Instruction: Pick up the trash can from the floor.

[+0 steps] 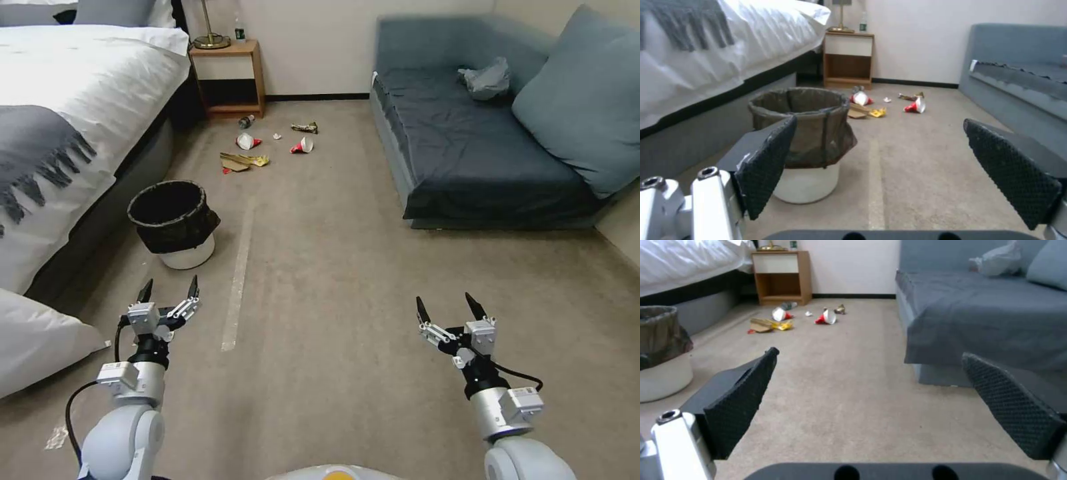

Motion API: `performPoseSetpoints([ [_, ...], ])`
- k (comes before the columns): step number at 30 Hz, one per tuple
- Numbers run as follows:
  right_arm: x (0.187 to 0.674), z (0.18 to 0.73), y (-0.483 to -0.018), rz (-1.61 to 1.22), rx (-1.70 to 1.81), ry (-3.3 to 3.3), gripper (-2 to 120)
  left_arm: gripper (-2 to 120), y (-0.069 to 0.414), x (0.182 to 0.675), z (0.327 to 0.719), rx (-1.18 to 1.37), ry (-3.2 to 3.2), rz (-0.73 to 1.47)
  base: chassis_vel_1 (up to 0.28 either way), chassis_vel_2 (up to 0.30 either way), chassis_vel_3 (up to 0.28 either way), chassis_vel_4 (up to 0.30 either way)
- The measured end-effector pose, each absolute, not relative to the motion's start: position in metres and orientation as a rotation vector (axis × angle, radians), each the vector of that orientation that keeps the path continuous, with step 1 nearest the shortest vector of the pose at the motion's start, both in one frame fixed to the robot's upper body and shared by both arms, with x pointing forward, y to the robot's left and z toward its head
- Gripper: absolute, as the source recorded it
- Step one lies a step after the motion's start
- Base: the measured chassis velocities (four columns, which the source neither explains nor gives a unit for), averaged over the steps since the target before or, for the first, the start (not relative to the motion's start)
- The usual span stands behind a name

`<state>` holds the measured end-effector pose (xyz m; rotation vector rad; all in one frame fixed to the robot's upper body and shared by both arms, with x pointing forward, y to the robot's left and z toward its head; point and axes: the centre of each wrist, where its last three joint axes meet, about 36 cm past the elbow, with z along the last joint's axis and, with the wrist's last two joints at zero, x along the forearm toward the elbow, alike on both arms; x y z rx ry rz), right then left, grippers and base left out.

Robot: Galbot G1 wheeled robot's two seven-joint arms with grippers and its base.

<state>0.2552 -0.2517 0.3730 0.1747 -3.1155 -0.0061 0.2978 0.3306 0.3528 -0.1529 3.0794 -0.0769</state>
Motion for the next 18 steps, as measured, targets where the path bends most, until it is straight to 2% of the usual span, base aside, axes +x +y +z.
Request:
performPoseSetpoints([
  [18, 0.2575, 0.3686, -0.2535, -0.004, 0.169, -3.138, 100, 95, 0.3294, 0.3003, 0.3516, -0.150, 3.024, -0.104, 0.082, 0.075, 0.082, 0.080],
])
